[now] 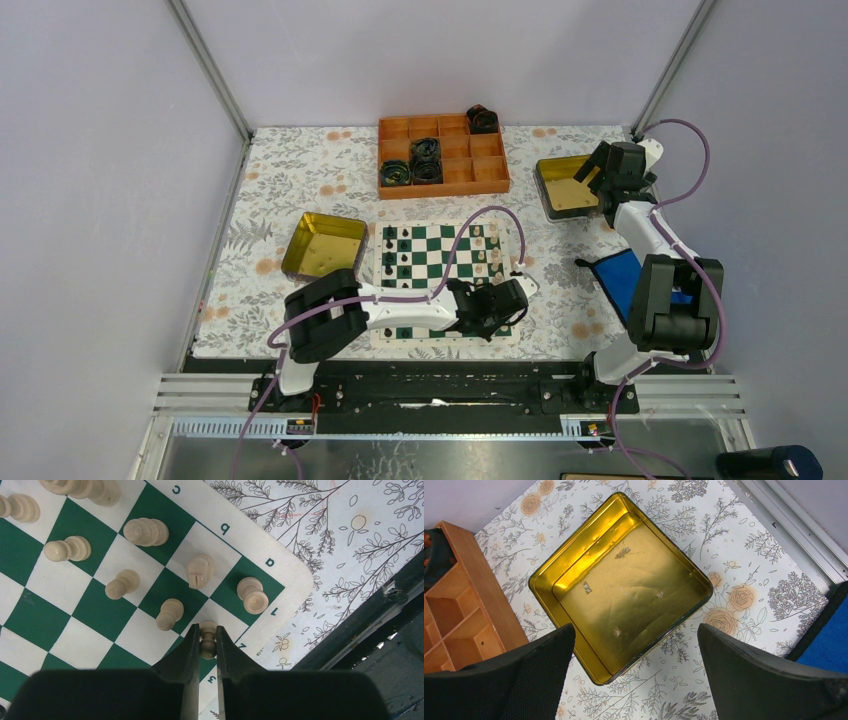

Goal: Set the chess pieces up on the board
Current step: Place the chess piece on the chessboard.

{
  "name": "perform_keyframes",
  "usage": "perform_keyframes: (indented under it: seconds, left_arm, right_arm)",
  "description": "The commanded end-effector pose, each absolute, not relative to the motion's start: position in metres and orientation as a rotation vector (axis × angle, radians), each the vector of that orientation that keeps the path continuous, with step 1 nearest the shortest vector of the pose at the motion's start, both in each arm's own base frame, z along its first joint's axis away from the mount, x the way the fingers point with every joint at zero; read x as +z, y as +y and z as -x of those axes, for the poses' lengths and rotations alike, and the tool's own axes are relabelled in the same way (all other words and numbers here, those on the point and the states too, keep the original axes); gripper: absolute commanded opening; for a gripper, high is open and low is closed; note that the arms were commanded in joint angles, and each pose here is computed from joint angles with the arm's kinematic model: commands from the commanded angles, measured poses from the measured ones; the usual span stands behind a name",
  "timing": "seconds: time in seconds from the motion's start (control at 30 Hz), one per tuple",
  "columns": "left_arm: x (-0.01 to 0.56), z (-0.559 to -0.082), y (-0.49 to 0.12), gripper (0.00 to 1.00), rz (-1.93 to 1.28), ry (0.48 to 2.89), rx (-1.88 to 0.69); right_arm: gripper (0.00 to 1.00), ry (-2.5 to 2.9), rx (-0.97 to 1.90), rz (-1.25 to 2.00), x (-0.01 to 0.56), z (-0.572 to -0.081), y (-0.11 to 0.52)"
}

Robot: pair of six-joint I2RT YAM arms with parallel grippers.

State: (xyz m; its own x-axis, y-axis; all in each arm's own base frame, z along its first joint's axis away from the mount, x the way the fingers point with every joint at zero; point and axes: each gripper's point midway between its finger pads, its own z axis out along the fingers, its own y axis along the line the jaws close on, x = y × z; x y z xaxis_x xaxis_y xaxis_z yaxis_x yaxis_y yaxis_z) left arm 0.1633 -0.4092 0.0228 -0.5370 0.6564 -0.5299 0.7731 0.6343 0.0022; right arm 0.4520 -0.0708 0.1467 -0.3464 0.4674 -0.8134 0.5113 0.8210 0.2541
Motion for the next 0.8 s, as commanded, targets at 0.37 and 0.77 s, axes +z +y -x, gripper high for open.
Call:
perform_keyframes:
  seconds: [0.37, 0.77]
  left_arm:
    - [0.026, -0.167, -0.412, 0.26, -1.1, 2.354, -0.281]
    - [0.037, -0.168, -0.412, 0.41, -1.085, 2.341, -0.292]
  right_arm:
    - [1.0, 1.917, -0.044, -0.729, 0.169, -0.459, -0.075]
    - [1.0, 1.914, -0.042, -0.724, 0.171, -0.458, -0.074]
